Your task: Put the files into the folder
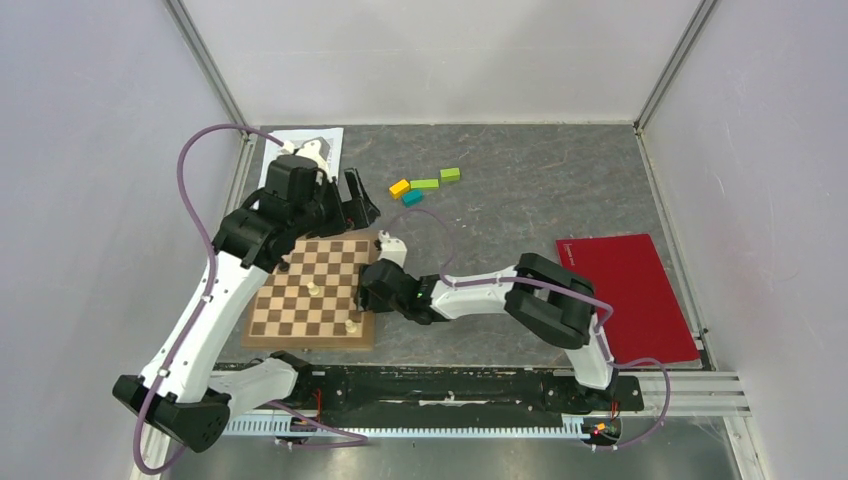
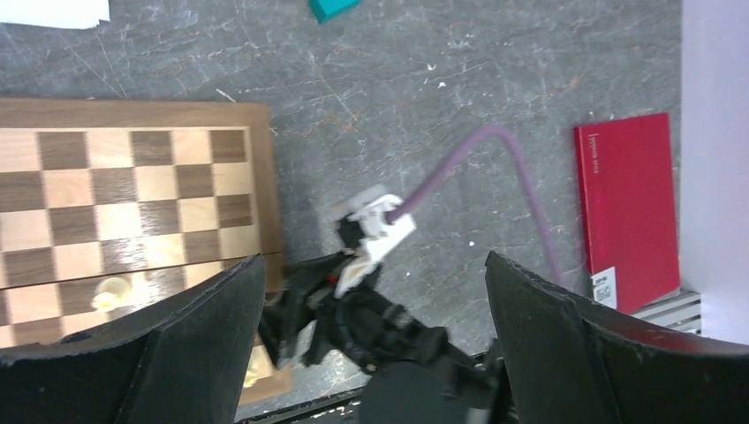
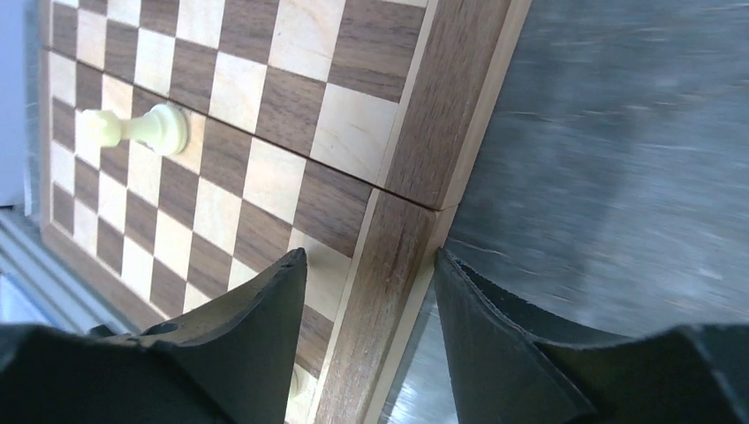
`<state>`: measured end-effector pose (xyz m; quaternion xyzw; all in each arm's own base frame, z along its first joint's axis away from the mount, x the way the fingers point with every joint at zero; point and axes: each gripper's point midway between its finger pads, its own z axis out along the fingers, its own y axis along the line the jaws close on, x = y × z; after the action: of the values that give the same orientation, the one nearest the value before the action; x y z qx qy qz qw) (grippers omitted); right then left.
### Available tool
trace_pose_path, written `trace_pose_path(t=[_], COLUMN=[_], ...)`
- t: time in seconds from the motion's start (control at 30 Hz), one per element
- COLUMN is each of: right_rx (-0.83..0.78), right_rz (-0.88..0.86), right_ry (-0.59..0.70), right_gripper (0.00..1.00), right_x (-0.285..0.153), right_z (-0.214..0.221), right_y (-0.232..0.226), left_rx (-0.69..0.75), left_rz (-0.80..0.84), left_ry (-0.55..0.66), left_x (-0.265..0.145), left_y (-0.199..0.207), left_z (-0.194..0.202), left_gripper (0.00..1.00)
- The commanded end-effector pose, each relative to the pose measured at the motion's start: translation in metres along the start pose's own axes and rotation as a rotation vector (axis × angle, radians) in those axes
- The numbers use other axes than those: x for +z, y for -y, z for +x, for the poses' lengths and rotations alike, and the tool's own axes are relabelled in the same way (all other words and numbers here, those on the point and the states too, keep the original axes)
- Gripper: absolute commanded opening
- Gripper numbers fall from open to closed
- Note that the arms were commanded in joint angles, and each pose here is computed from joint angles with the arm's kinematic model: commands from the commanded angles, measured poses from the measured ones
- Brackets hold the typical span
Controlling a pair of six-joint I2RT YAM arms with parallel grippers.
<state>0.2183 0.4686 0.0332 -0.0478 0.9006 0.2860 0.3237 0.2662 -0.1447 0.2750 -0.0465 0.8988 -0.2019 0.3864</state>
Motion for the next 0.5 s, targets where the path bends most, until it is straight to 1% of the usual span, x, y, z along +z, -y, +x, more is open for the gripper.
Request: trace_pose_path(t=[0.0,0.27,0.37,0.47], right_rx=[0.057,0.061,0.073,0.049], right_rz=[-0.125,-0.247,-0.345,-0.416], right_ry=[-0.011,0.021,0.017,0.022], right_gripper=[0.57,0.57,0.58,0.58], right_x=[0.015,0.040,0.048,0.057], right_z=[0.000,-0.004,-0.001,0.003], right_y=[-0.057,-0.110,-0.131,-0.148], left_rx=[0.023,0.028,0.026,0.026], left_rz=[0.062,0.083,0.081,0.082], left_ry=[0.078,0.119,0.126,0.130], left_x=[-0.032,-0.052,-0.056,-0.058], left_y=[0.015,0.020,0.019,0.019], left_z=[-0.024,-0.033,-0.033,-0.033], left_gripper=[1.00,1.00,1.00,1.00])
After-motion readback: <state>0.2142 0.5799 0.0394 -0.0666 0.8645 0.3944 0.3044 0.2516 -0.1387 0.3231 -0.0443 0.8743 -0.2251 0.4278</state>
